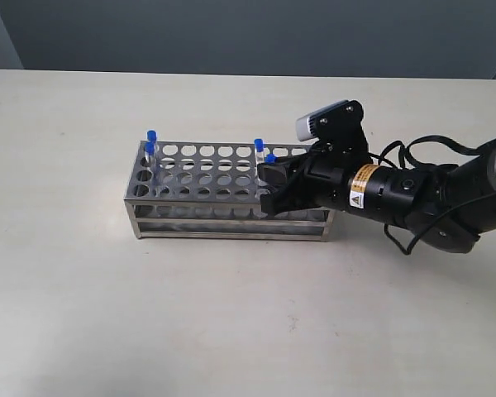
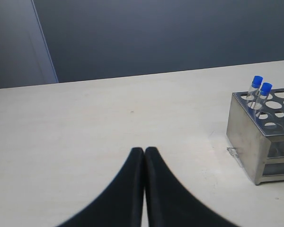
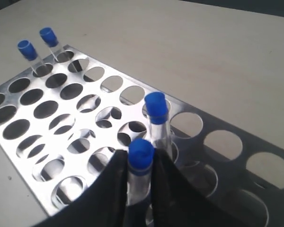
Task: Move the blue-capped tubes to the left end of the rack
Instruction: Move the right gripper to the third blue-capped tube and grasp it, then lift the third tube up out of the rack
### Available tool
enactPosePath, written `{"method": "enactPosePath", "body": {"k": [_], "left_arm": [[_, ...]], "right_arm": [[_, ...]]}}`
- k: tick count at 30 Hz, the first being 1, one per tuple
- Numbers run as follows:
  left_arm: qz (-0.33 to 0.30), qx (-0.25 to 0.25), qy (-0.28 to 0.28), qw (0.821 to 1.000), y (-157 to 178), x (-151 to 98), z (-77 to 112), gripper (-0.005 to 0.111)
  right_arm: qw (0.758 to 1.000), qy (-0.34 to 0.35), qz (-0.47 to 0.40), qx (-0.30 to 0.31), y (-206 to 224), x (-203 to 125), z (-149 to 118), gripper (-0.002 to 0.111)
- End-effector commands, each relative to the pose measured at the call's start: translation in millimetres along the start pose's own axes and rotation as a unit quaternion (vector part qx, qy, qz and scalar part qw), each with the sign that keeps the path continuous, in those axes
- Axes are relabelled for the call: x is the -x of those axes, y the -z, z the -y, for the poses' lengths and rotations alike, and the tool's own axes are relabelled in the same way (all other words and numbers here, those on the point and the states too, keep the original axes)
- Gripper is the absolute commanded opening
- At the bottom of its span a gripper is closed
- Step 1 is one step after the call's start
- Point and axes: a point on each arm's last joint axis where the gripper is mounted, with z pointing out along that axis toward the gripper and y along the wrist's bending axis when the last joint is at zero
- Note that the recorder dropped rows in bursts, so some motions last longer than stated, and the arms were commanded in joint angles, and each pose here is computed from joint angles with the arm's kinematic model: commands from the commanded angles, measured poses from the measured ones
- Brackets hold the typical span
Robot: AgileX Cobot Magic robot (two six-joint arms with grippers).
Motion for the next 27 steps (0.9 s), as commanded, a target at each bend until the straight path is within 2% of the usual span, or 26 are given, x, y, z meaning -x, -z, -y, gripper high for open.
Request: {"method": "enactPosePath", "body": {"k": [1,7,17,22,27], "left_arm": [[0.005,-0.002,0.000,1.000,0.6,1.4,0.1,0.001],[0.005,-0.002,0.000,1.000,0.6,1.4,0.1,0.001],[0.005,-0.002,0.000,1.000,0.6,1.4,0.1,0.001],[0.005,-0.002,0.000,1.000,0.6,1.4,0.1,0.001],[0.005,-0.002,0.000,1.000,0.6,1.4,0.1,0.001]], "right_arm": [[1.000,0.000,0.005,0.003,0.9,-0.5,0.3,0.000],[0.998,0.042,0.037,0.026,14.1,24.2,-10.1,-0.001],[0.980,0.117,0.157,0.037,54.6,106.7,-32.4,-0.001],[0.975,0.136,0.163,0.060,45.2,123.0,-47.9,-0.001],[0.975,0.149,0.136,0.093,19.8,119.9,-73.6,-0.001]]}}
